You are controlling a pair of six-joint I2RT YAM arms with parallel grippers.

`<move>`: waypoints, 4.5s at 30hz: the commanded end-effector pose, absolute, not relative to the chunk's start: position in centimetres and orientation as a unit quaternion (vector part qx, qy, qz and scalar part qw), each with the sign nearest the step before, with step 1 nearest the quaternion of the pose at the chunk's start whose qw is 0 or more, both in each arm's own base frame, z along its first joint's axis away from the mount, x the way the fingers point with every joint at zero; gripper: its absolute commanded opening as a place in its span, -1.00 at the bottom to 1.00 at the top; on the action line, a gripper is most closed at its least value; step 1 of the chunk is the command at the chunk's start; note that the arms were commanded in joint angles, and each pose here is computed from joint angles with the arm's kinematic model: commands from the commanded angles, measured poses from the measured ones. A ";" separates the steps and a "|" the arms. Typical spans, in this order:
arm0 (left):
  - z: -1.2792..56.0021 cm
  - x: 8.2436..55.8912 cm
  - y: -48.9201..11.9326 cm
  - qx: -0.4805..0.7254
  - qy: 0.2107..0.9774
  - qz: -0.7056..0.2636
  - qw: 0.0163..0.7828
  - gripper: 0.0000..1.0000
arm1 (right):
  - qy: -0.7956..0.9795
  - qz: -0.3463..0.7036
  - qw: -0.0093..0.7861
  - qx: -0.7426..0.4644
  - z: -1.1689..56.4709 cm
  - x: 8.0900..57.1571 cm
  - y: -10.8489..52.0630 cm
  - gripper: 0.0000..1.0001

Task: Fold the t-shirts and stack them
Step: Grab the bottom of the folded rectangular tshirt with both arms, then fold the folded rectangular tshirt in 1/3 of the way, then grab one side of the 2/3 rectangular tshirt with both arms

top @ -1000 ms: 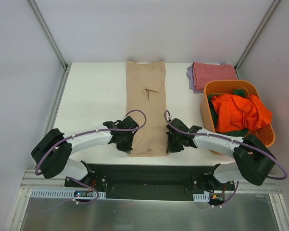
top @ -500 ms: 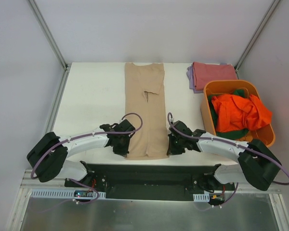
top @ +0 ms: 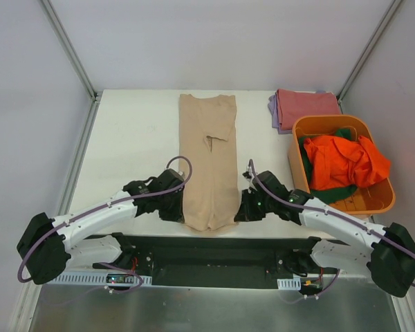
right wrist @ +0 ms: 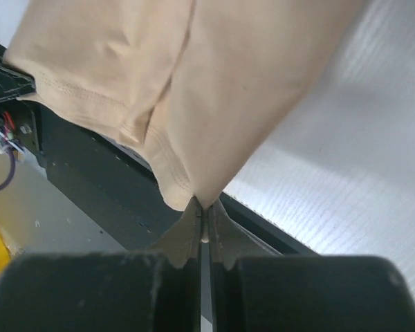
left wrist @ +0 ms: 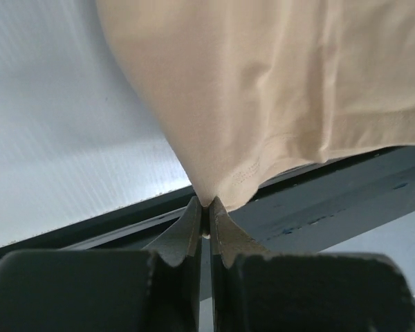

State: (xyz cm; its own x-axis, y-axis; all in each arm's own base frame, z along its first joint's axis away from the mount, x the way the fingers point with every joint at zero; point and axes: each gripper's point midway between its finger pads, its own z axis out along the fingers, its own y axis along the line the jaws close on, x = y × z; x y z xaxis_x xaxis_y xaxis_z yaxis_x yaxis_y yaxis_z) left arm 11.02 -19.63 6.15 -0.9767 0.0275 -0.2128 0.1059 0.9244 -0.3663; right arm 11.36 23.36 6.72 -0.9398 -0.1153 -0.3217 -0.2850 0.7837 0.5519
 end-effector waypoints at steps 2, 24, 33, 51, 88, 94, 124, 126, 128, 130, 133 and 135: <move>9.5 16.6 -20.0 -0.009 0.964 -0.192 0.185 -1.00 | 0.919 0.307 0.218 -0.119 10.6 16.6 24.6 -0.99; 13.9 38.5 -20.7 -0.056 0.927 -0.231 0.290 -1.00 | 0.891 0.266 0.362 -0.064 15.3 39.6 26.5 -0.99; 11.9 42.9 -20.8 -0.046 0.929 -0.254 0.265 -1.00 | 0.894 0.279 0.347 -0.049 13.3 44.1 27.0 -0.99; 10.4 44.8 -19.2 -0.068 0.931 -0.268 0.236 0.24 | 0.903 0.277 0.328 -0.029 11.8 46.7 25.8 0.46; 2.6 46.2 -19.1 -0.097 0.952 -0.210 0.202 0.98 | 0.918 0.309 0.237 -0.067 4.1 45.3 29.0 0.92; 3.6 41.6 -18.8 -0.080 0.955 -0.220 0.181 0.98 | 0.928 0.296 0.210 -0.082 3.6 39.4 28.1 0.92; 4.5 20.1 -14.6 -0.211 0.946 -0.198 0.147 0.68 | 0.673 0.202 0.260 -0.662 7.2 15.7 30.1 0.92; 4.3 20.4 -15.1 -0.212 0.947 -0.196 0.142 0.59 | 0.679 0.186 0.244 -0.667 6.4 16.0 30.2 0.92; 3.8 20.6 -15.4 -0.218 0.947 -0.191 0.136 0.52 | 0.691 0.163 0.225 -0.667 5.4 16.5 29.7 0.94; 3.3 20.7 -15.2 -0.223 0.948 -0.182 0.133 0.41 | 0.702 0.140 0.213 -0.665 4.5 17.0 29.3 0.98; 2.9 20.9 -15.0 -0.226 0.950 -0.169 0.133 0.31 | 0.716 0.112 0.201 -0.659 3.4 17.6 28.7 0.98; 2.7 21.3 -14.9 -0.228 0.951 -0.163 0.133 0.20 | 0.721 0.096 0.197 -0.658 3.1 18.0 28.3 0.93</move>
State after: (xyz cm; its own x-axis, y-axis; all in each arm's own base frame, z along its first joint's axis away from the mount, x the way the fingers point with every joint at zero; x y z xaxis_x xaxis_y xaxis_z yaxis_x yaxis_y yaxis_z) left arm 20.03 -14.68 2.55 -0.8754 -0.4563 -0.1598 -0.3728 0.8475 -0.3779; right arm 16.27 28.84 2.76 -0.0705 -0.8839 -0.4624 -0.9940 0.1011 -0.0416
